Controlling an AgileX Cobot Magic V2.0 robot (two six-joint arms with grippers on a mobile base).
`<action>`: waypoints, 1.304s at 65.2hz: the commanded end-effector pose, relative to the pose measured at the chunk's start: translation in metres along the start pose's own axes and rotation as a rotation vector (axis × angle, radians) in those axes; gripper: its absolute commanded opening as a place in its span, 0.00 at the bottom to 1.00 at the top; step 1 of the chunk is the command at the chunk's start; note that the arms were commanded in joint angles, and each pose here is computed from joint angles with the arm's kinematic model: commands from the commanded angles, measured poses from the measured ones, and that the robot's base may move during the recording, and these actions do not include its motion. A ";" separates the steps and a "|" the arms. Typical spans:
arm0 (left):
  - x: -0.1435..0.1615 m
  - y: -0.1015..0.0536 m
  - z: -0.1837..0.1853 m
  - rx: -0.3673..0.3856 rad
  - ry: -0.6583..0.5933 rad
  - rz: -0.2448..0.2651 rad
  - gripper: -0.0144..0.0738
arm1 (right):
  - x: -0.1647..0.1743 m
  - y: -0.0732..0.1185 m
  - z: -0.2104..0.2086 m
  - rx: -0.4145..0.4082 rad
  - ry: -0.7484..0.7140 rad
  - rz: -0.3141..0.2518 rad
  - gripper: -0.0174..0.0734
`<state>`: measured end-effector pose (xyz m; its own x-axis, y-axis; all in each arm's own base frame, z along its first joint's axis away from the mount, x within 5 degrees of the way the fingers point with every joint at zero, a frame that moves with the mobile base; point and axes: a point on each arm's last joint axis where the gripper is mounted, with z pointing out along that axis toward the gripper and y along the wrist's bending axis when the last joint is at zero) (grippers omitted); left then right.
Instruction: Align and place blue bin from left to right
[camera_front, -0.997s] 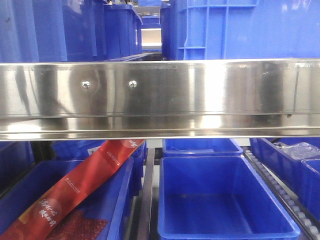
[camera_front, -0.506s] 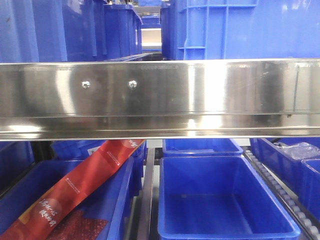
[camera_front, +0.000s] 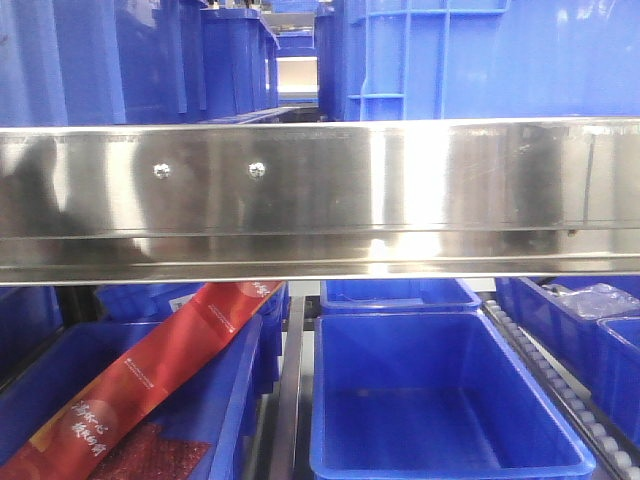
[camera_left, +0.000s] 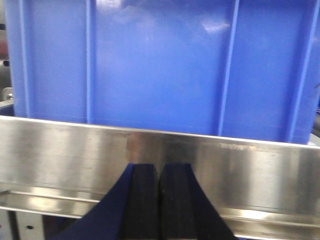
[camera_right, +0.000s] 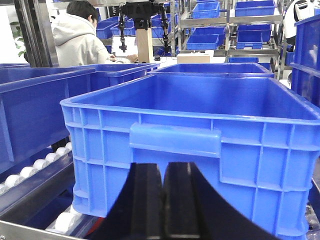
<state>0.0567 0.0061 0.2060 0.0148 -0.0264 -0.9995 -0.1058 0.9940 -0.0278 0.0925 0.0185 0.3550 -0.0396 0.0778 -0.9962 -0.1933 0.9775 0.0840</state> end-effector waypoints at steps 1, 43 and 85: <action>-0.003 -0.002 -0.001 0.037 -0.027 -0.003 0.04 | -0.002 0.000 -0.001 0.001 -0.028 -0.017 0.01; 0.001 -0.004 -0.001 0.066 0.016 -0.045 0.04 | -0.002 0.000 -0.001 0.001 -0.028 -0.017 0.01; 0.001 -0.004 -0.001 0.066 0.016 -0.045 0.04 | -0.002 -0.001 -0.003 0.013 -0.030 -0.091 0.01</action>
<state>0.0569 0.0026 0.2035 -0.0128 -0.0667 -0.9977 -0.0437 0.9969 -0.0661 0.0924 0.0181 0.3552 -0.0318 0.0544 -0.9980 -0.1903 0.9799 0.0595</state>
